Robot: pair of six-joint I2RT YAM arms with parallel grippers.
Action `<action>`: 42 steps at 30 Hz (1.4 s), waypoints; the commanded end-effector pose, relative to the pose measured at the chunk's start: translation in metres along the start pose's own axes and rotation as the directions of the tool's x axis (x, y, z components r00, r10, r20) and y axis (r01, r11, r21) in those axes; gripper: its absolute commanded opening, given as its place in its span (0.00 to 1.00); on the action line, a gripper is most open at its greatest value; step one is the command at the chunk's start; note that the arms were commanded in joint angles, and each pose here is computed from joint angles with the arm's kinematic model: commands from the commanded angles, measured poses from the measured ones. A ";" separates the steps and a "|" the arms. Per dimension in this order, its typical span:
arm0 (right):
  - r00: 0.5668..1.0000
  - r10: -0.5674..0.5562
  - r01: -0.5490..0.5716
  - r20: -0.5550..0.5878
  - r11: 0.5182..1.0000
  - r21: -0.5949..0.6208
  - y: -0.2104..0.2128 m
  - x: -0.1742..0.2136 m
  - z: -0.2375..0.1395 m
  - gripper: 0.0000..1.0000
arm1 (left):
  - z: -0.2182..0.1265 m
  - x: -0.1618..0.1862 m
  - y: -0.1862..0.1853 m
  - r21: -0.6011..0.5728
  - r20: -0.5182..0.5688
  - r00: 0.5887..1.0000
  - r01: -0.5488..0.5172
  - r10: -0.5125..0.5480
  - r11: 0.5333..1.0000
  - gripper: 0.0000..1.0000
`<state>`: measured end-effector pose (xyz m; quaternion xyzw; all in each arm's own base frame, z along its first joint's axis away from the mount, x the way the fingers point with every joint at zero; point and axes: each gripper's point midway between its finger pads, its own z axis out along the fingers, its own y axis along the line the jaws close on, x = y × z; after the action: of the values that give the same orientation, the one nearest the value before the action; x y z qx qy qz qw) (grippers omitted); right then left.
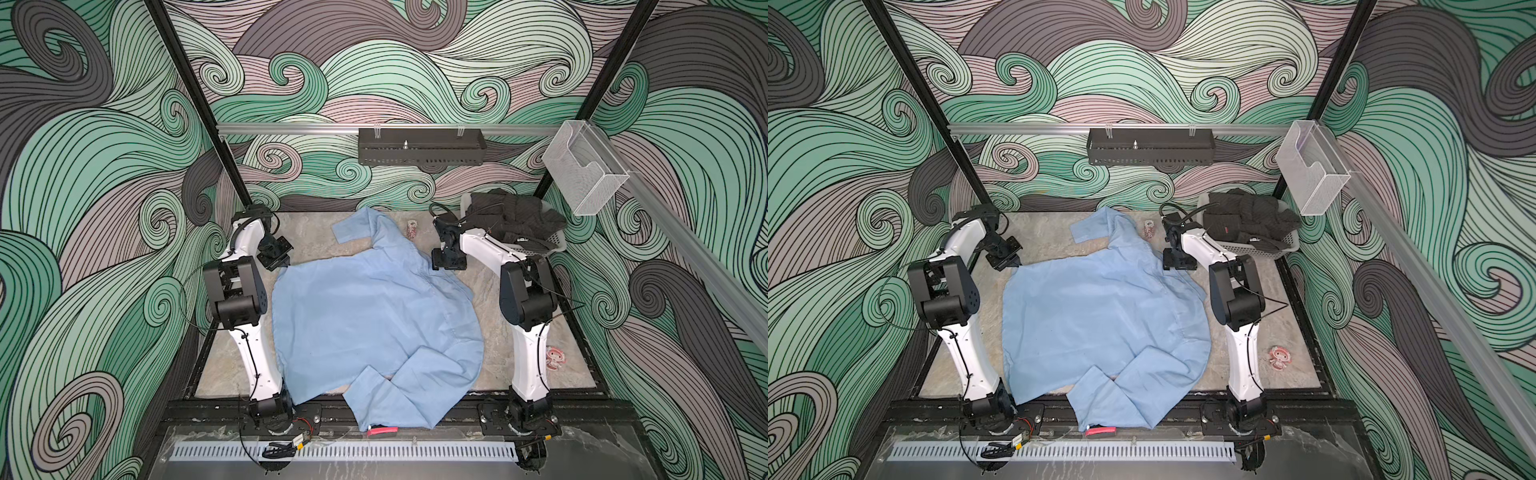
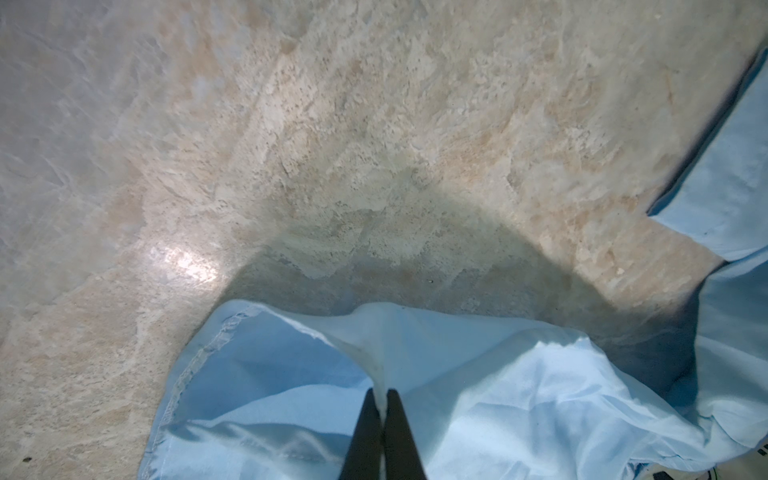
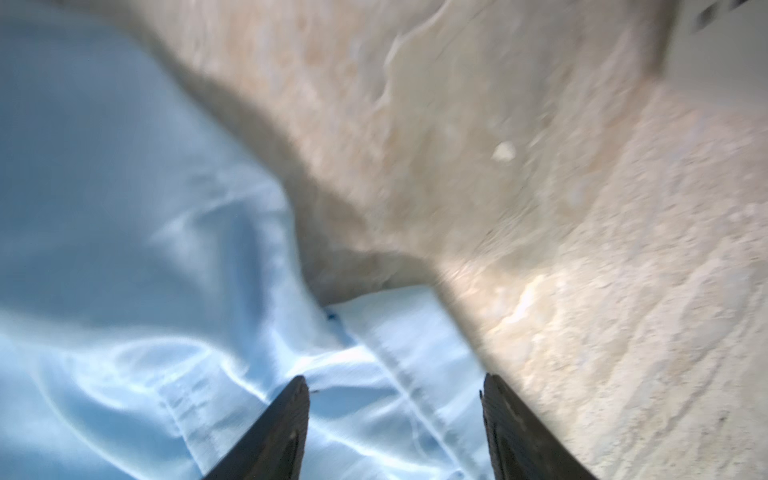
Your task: Fold and stack the long sleeve shirts
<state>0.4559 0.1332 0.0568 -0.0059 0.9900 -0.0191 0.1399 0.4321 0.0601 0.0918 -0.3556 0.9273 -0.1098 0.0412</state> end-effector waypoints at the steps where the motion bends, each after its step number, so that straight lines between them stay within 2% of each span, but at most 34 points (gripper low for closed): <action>1: 1.000 -0.026 0.026 -0.015 1.000 0.003 0.003 -0.002 0.001 0.68 | -0.009 0.000 0.001 -0.008 0.011 1.000 0.005 -0.005 1.000 0.00; 7: 0.998 -0.041 0.041 -0.049 0.999 0.014 0.007 -0.007 0.021 0.68 | -0.008 -0.001 0.001 -0.007 0.012 1.000 0.006 -0.006 1.000 0.00; 15: 0.991 -0.057 0.058 -0.119 0.998 0.011 0.009 0.006 0.042 0.68 | -0.009 -0.003 0.002 -0.010 0.015 1.000 0.007 -0.007 1.000 0.00; 19: 0.991 -0.052 0.060 -0.122 0.996 0.063 -0.001 0.008 0.048 0.63 | -0.009 -0.004 0.001 -0.010 0.015 1.000 0.008 -0.008 1.000 0.00; 20: 0.991 -0.042 0.053 -0.126 0.995 0.084 -0.007 0.008 0.050 0.60 | -0.009 -0.005 0.001 -0.012 0.016 1.000 0.008 -0.007 1.000 0.00; 22: 0.991 -0.022 0.040 -0.132 0.990 0.133 -0.020 0.009 0.052 0.47 | -0.009 -0.007 0.002 -0.011 0.019 1.000 0.009 -0.009 1.000 0.00; 24: 0.991 0.020 0.008 -0.135 0.978 0.208 -0.042 0.011 0.053 0.25 | -0.010 -0.012 0.004 -0.014 0.024 1.000 0.018 -0.018 1.000 0.00; 26: 0.988 0.082 -0.047 -0.132 0.968 0.247 -0.063 0.015 0.051 0.09 | -0.013 -0.020 0.008 -0.024 0.037 0.999 0.029 -0.028 0.999 0.00; 28: 0.983 0.128 -0.088 -0.129 0.956 0.279 -0.082 0.018 0.048 0.03 | -0.014 -0.029 0.010 -0.032 0.058 0.998 0.036 -0.034 0.999 0.00; 32: 0.980 0.161 -0.124 -0.115 0.954 0.274 -0.094 0.016 0.041 0.02 | -0.002 -0.040 -0.003 -0.007 0.042 0.999 0.032 -0.031 0.999 0.00; 39: 0.982 0.169 -0.151 -0.084 0.971 0.187 -0.078 0.002 0.036 0.04 | 0.031 -0.046 -0.034 0.015 -0.003 1.000 -0.020 0.020 1.000 0.00; 40: 0.983 0.168 -0.153 -0.078 0.973 0.170 -0.075 -0.001 0.035 0.06 | 0.033 -0.047 -0.038 0.016 -0.010 1.000 -0.023 0.024 1.000 0.00; 41: 0.983 0.169 -0.157 -0.068 0.976 0.150 -0.071 -0.004 0.034 0.16 | 0.035 -0.047 -0.039 0.014 -0.017 1.000 -0.024 0.024 1.000 0.00; 42: 0.984 0.169 -0.159 -0.058 0.977 0.138 -0.068 -0.007 0.032 0.23 | 0.035 -0.047 -0.041 0.013 -0.022 0.999 -0.025 0.025 1.000 0.06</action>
<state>0.4658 0.0700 0.0165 0.0653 0.9900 -0.0866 0.0907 0.5005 0.0604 0.0603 -0.3440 0.9299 -0.1218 0.0460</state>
